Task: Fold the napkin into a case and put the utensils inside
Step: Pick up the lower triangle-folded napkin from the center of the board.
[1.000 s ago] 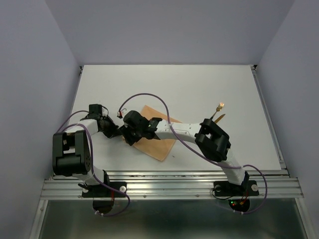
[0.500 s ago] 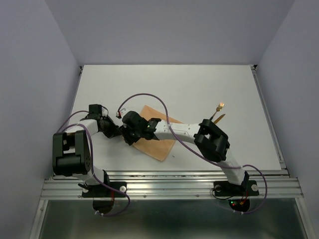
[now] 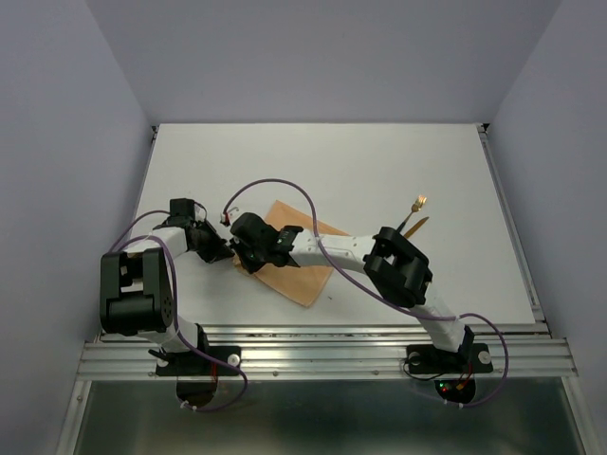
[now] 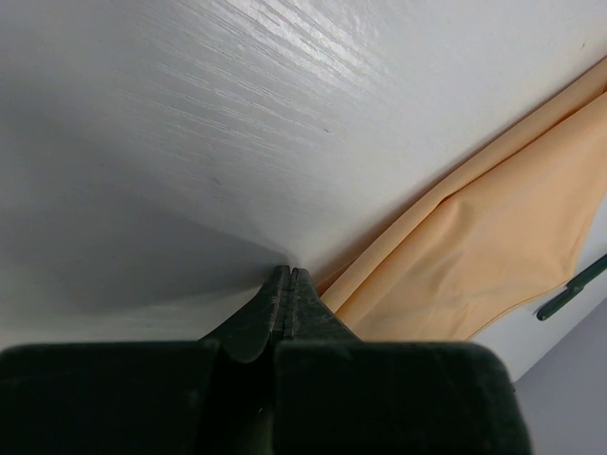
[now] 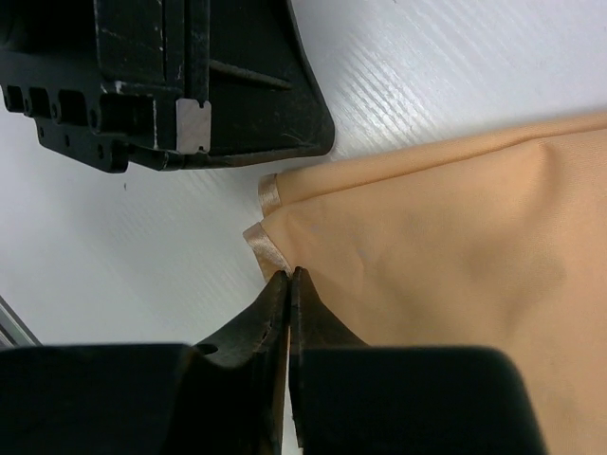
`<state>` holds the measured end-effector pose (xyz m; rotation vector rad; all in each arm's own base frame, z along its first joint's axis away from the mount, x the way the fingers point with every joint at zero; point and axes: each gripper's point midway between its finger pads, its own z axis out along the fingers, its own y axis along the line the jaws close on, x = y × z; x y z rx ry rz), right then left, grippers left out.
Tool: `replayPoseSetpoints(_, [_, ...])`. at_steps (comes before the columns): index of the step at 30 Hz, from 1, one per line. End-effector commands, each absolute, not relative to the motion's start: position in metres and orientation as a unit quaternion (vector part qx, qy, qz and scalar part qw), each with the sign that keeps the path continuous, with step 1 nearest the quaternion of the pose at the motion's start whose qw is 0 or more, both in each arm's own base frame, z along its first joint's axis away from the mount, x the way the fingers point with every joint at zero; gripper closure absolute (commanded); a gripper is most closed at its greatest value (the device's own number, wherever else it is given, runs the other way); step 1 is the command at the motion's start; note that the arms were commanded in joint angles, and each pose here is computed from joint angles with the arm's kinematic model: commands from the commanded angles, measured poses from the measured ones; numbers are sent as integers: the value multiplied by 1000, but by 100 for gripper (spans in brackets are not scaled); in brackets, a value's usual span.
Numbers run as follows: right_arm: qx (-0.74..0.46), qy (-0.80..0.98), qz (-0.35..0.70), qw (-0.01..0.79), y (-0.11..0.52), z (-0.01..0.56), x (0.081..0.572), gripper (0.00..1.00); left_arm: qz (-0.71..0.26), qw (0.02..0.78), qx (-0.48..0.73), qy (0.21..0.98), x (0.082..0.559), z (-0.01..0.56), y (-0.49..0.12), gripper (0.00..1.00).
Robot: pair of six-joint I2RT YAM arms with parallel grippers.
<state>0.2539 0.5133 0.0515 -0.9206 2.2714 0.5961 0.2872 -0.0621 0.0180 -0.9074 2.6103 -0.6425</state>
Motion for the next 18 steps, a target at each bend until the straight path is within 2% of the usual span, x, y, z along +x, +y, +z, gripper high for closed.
replayPoseSetpoints(1, [-328,841,247,351,533,84,266,99,-230,148,-307,911,284,15,-66,100])
replayPoseSetpoints(18, [-301,834,241,394,536,106,283,99,-237,147,-300,912,284,16,-71,100])
